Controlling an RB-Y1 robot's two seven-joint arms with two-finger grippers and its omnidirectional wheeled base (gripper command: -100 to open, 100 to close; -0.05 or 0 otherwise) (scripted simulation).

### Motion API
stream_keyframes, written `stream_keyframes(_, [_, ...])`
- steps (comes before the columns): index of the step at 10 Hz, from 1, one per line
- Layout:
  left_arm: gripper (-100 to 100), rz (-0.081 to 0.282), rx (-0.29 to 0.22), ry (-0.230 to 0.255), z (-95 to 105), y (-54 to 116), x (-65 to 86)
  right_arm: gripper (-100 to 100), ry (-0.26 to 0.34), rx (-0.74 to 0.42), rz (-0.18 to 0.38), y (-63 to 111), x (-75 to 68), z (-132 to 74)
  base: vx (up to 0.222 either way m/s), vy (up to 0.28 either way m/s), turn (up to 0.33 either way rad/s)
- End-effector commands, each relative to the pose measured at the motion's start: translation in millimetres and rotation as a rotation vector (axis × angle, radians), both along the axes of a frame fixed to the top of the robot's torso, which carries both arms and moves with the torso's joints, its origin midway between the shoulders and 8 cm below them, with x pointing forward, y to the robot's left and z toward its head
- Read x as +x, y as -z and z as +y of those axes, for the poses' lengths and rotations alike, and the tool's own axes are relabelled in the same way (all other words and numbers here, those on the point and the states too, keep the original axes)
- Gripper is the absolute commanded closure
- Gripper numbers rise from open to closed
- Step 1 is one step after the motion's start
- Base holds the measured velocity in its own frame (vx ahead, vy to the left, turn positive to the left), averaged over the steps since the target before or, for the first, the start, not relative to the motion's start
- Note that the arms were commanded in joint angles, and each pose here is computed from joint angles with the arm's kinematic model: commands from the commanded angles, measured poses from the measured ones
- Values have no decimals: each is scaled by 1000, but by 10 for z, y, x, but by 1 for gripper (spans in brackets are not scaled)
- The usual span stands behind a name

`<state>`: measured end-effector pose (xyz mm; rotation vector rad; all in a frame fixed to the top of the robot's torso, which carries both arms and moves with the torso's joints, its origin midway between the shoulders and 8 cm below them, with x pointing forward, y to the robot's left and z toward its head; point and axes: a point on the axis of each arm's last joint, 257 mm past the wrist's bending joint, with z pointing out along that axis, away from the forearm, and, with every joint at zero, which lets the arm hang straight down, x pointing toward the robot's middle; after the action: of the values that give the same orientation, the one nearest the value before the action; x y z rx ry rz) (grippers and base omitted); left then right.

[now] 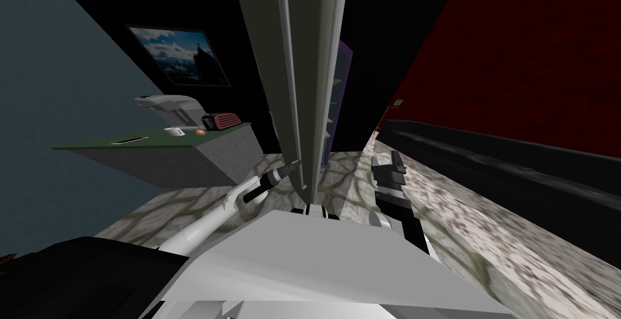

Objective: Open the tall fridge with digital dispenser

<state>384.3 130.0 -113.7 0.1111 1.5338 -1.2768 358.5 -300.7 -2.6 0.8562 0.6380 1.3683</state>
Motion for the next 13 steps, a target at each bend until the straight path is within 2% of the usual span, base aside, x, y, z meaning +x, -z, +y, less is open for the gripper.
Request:
stream_keyframes(1, [100, 41, -6, 30, -76, 158, -125, 0, 0, 0, 0, 0, 0, 0, 13, -5, -13])
stream_keyframes(5, [100, 41, -6, 30, -76, 158, -125, 0, 0, 0, 0, 0, 0, 0, 7, -11, 0])
stream_keyframes(6, [100, 16, 1, 46, -91, -33, -152, 0, 0, 0, 0, 0, 0, 0, 49, 129, 21])
stream_keyframes(7, [100, 16, 1, 46, -91, -33, -152, 0, 0, 0, 0, -1, -1, 0, -5, 166, -13])
stream_keyframes(12, [100, 67, -1, 160, -278, -86, -538, 0, 0, 0, 0, -1, 0, 0, -56, 184, -19])
stream_keyframes(13, [-100, 49, 12, 134, -218, -210, -452, 0, 0, 0, 0, 0, 0, 0, -50, 66, 56])
